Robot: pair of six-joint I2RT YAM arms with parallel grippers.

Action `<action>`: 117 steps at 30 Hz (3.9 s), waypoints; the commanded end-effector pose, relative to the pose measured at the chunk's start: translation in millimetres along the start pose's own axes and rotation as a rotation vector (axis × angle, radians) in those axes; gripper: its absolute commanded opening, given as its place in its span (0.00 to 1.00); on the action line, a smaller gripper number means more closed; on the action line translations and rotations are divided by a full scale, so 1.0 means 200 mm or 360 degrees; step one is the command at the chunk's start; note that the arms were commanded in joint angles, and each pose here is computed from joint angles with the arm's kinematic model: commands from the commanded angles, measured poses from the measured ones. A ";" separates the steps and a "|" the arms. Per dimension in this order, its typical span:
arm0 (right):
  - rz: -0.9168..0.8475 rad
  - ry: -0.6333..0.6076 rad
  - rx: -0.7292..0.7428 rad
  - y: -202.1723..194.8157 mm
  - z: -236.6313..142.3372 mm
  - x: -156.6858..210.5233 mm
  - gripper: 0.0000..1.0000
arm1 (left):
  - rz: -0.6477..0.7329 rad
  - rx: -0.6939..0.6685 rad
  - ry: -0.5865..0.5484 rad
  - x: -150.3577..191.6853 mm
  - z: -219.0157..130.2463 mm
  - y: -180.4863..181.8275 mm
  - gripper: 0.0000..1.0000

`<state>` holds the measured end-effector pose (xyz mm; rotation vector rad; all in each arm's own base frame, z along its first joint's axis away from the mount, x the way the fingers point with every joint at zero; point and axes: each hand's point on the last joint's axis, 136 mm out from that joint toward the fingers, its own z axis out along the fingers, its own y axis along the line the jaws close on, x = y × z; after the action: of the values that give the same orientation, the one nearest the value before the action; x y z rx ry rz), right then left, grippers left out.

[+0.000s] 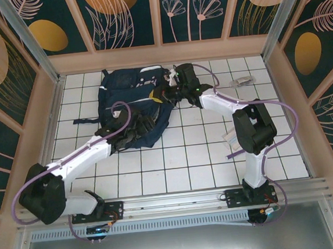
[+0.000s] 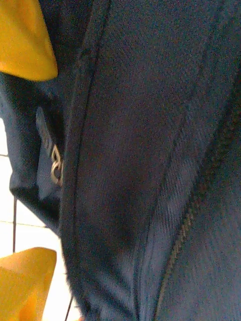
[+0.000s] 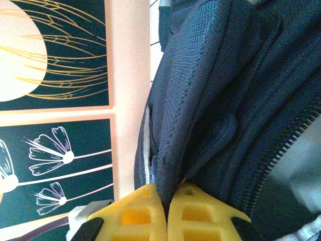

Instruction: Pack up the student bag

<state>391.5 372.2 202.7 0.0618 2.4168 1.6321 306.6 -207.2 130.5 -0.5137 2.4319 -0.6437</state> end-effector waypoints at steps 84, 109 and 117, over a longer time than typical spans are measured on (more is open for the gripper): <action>0.0789 0.0015 0.0566 -0.53 -0.32 0.23 0.58 | 0.1247 0.1113 0.0272 0.25 0.06 -0.48 0.00; 0.0853 -0.0180 0.0648 -0.36 -0.33 0.31 0.47 | 0.1281 0.1071 0.0162 0.21 0.07 -0.60 0.00; 0.0648 -0.0310 0.0728 -0.38 -0.32 0.16 0.07 | 0.1458 0.0870 0.0147 0.23 0.11 -0.47 0.00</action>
<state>329.1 298.6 143.0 0.8359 2.7750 1.1811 300.4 -311.5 128.1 0.7270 2.2035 -0.9324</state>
